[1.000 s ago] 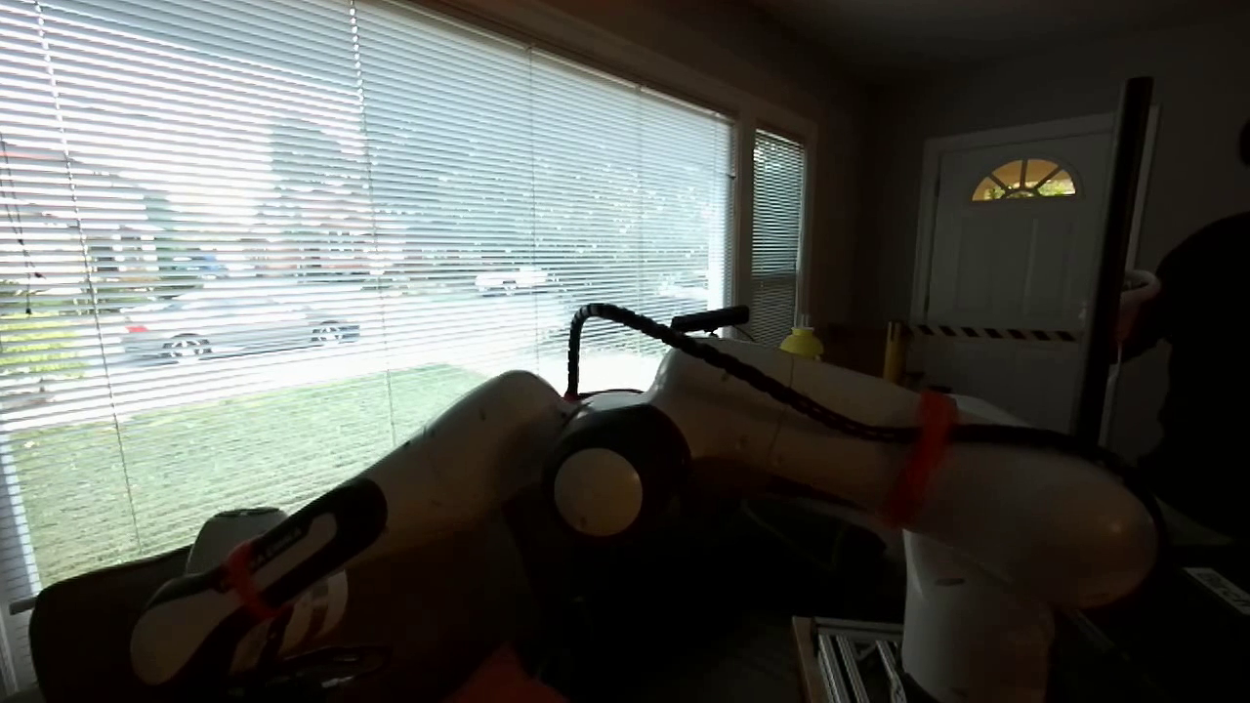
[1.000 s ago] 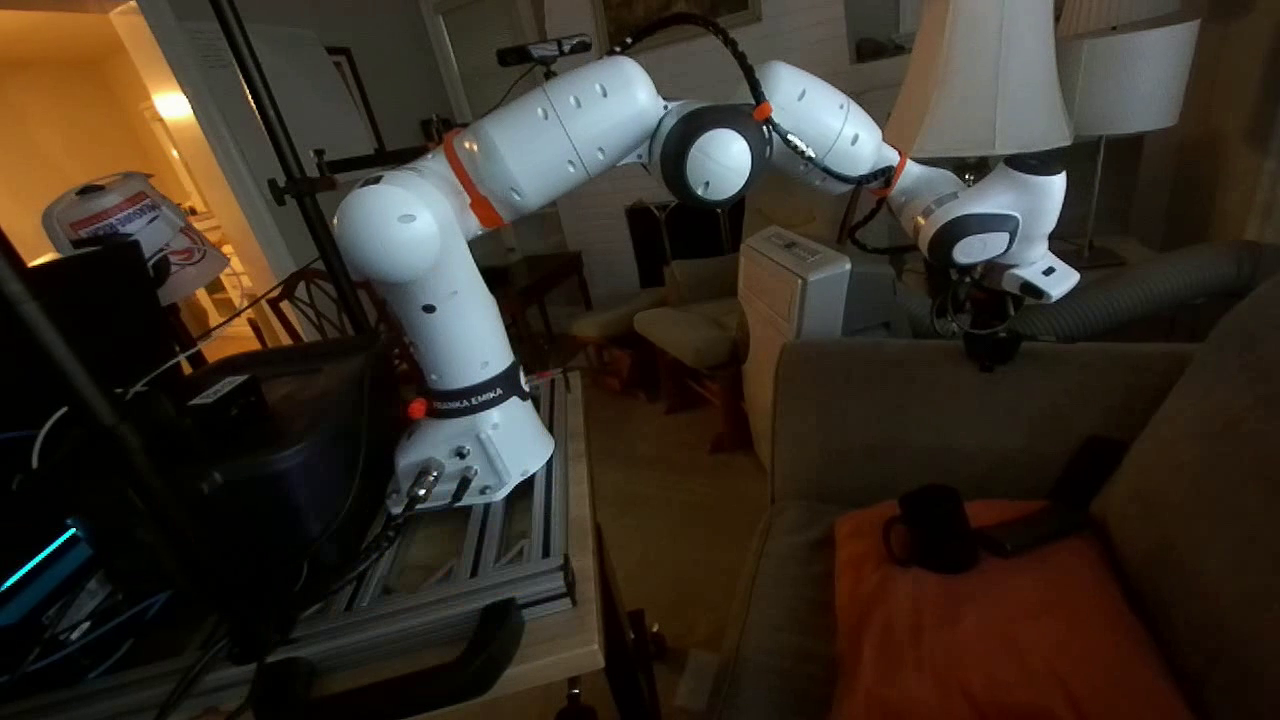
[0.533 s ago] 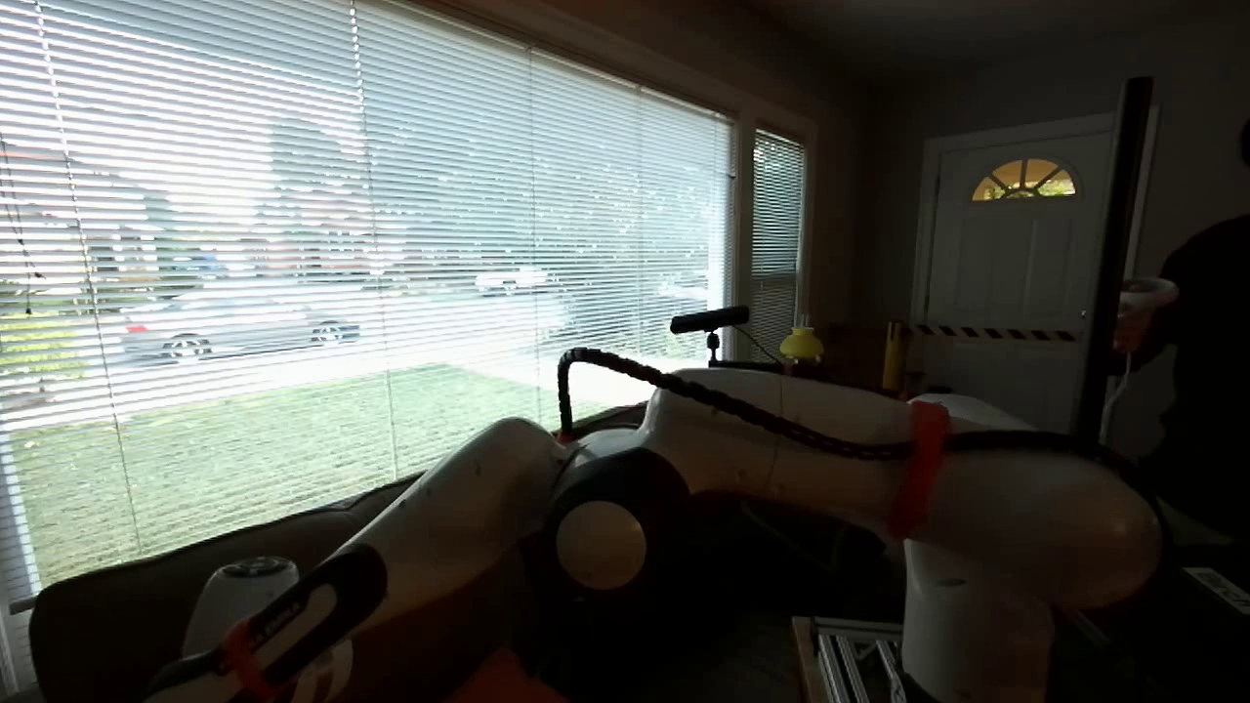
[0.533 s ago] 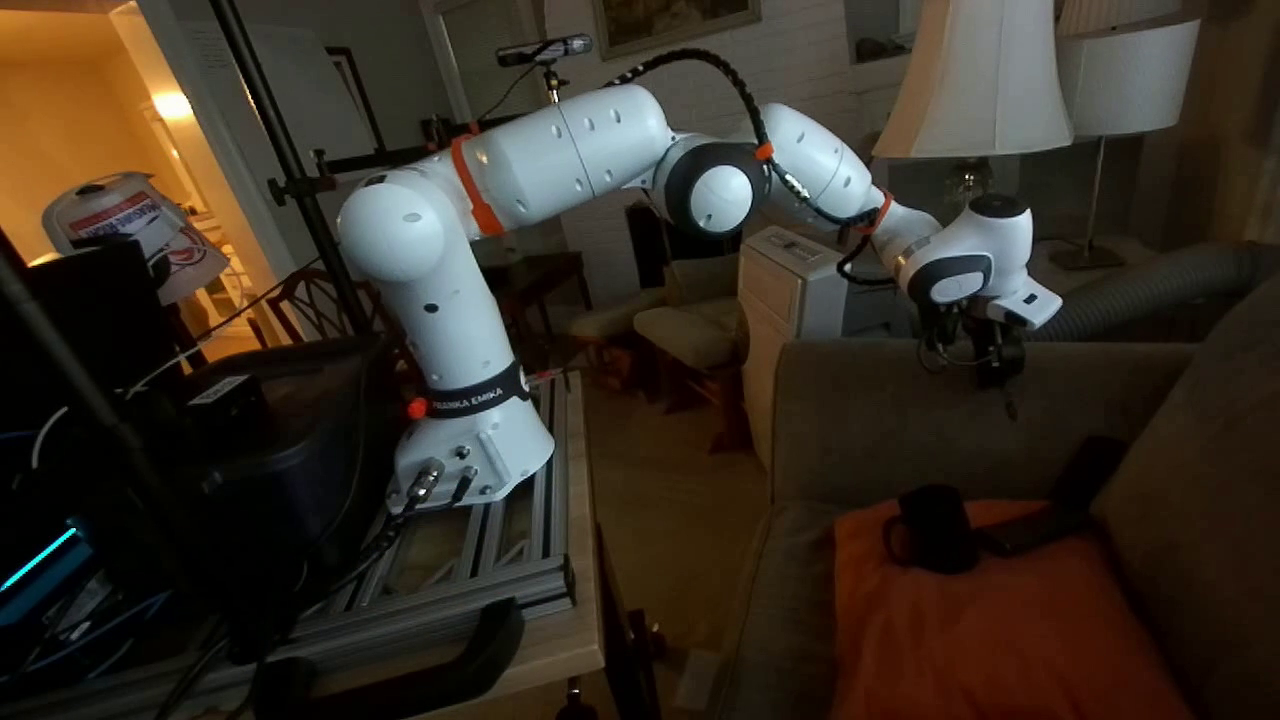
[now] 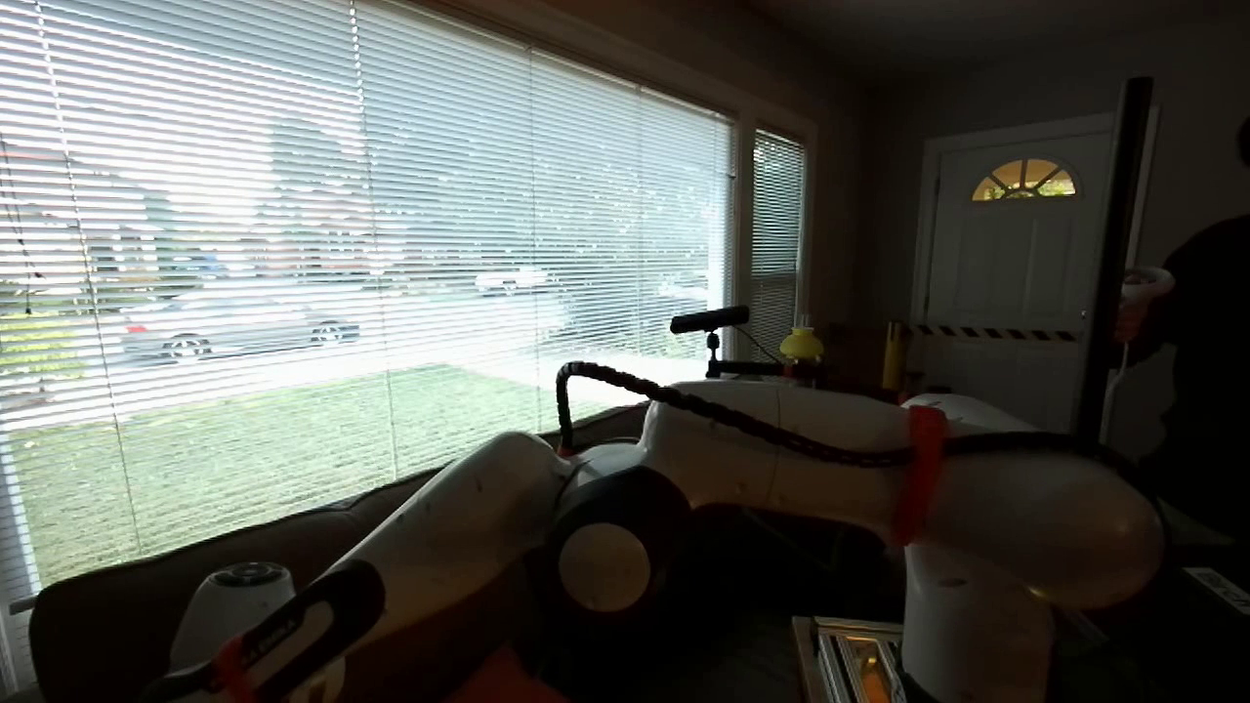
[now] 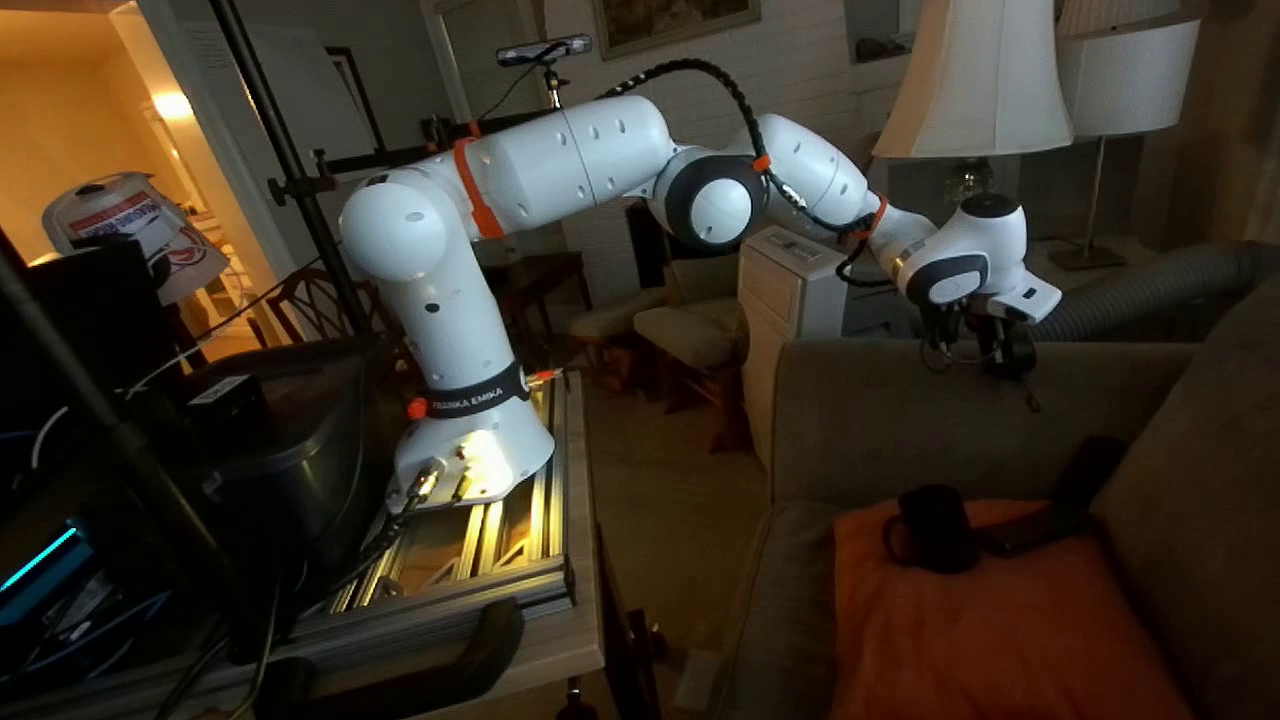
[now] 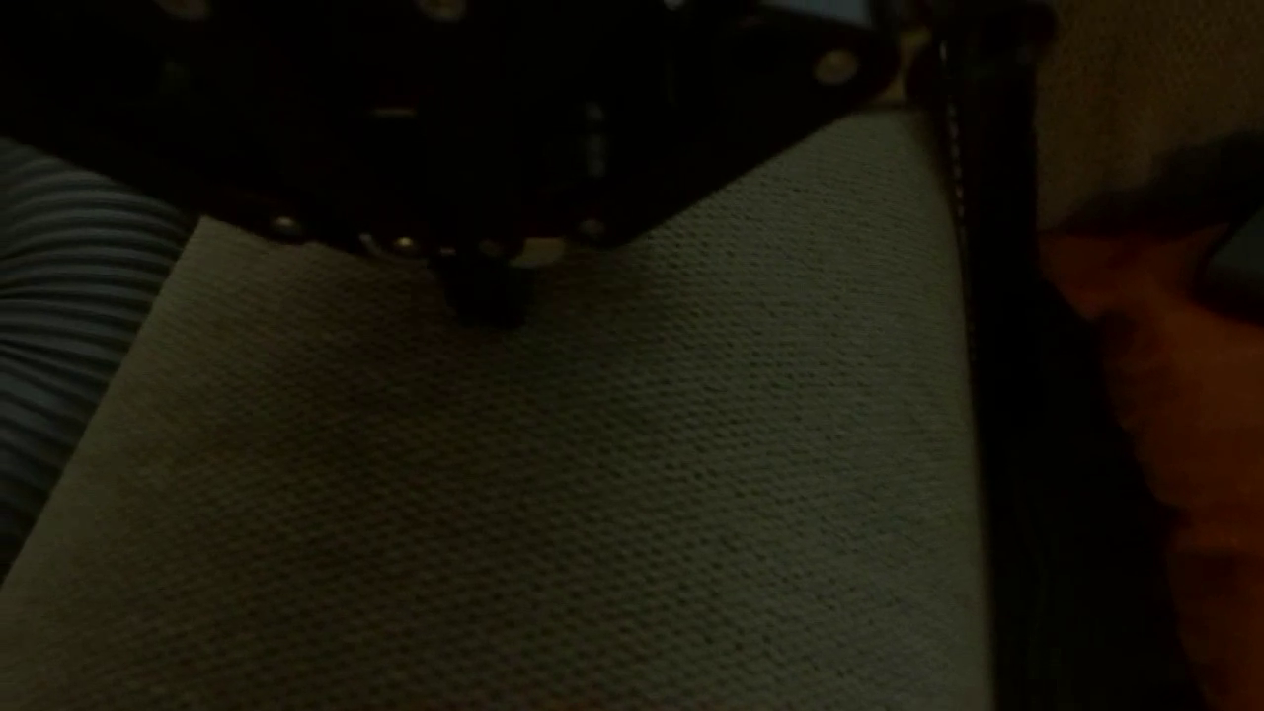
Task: Put the black mug on the orange pillow
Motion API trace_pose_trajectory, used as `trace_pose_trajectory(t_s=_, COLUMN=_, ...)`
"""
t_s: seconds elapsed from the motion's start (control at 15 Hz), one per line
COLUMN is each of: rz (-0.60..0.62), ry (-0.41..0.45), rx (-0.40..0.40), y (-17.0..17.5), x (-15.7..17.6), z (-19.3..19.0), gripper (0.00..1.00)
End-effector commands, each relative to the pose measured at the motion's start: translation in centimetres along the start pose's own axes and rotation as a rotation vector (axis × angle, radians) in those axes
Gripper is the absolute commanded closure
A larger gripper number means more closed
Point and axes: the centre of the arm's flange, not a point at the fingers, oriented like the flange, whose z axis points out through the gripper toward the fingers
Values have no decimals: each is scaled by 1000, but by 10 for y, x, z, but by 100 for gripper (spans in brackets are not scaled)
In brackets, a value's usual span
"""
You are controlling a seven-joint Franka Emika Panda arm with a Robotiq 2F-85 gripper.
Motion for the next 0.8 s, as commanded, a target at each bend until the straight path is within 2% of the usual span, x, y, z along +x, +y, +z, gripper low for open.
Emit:
trace_pose_trajectory(t_s=0.0, rz=-5, ry=19, rx=-16, y=-5, x=9, z=10, gripper=100)
trace_pose_trajectory(t_s=0.4, rz=-62, ry=-45, rx=-58, y=-11, x=21, z=-14, gripper=100)
trace_pose_trajectory(t_s=0.73, rz=-105, ry=-127, rx=-136, y=-3, x=25, z=-28, gripper=100)
